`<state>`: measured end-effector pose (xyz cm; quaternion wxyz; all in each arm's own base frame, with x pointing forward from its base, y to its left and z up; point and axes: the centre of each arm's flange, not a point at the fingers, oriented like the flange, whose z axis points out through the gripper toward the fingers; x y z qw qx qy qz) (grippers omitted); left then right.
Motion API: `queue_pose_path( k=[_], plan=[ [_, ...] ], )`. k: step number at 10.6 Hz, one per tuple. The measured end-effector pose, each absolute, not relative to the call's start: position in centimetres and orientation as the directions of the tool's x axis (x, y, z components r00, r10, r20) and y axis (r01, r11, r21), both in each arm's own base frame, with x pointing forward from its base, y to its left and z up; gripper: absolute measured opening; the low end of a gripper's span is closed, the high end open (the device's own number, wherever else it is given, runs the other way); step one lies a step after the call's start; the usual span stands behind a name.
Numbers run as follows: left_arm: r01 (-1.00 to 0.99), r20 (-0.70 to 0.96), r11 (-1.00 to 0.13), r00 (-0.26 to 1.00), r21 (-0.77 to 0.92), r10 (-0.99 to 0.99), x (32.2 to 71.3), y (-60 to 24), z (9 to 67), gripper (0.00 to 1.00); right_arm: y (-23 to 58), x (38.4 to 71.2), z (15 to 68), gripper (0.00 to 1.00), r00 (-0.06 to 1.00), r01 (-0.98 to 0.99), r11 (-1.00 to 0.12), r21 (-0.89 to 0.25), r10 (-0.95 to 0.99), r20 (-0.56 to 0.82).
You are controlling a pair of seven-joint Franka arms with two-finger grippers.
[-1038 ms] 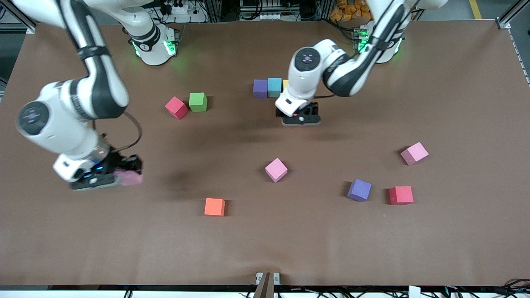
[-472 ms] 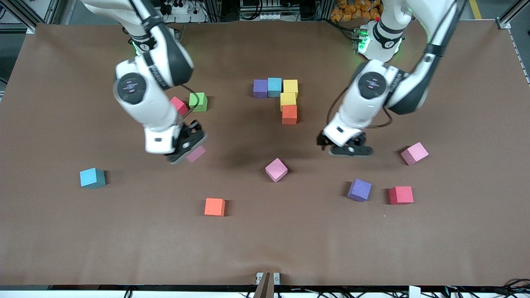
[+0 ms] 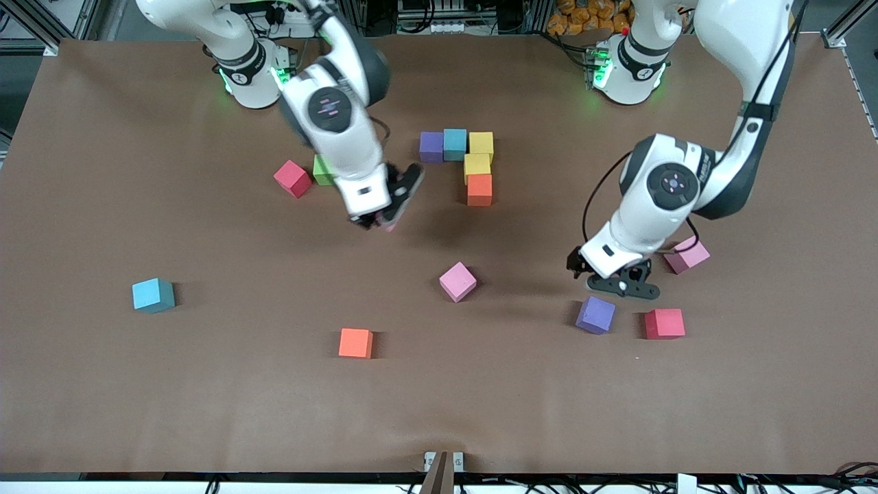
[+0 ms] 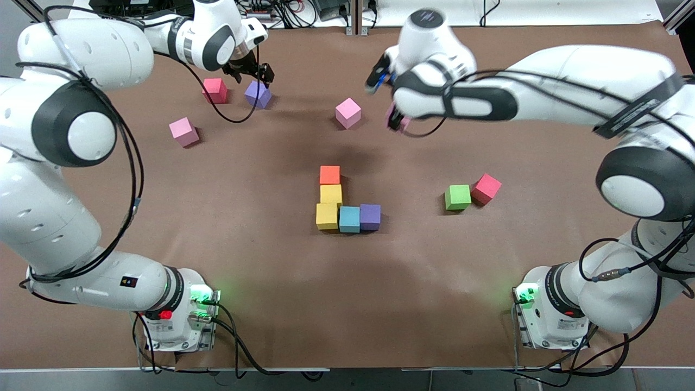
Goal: Form number 2 with 11 blocks
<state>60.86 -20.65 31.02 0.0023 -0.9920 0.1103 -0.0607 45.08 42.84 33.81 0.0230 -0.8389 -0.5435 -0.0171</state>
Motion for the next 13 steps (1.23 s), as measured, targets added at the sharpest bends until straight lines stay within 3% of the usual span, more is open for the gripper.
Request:
queue_pose_path(
  k=[2,5,13],
  plan=[
    [-0.218,0.108,-0.976,0.97,-0.016,-0.219,62.7,-21.4,31.2,1.0,46.6,42.1,30.4,0.56,0.331,0.943,-0.331,-0.002,0.942,0.06],
    [-0.231,0.122,-0.973,0.965,-0.009,-0.23,65.0,-23.5,33.8,1.0,49.0,40.0,26.3,0.56,0.222,0.975,-0.223,0.012,0.973,0.06],
    [-0.395,0.272,-0.918,0.888,0.039,-0.37,63.1,-35.6,35.1,1.0,52.9,36.4,20.9,0.56,0.123,0.992,-0.123,0.0,0.992,0.025]
  ],
)
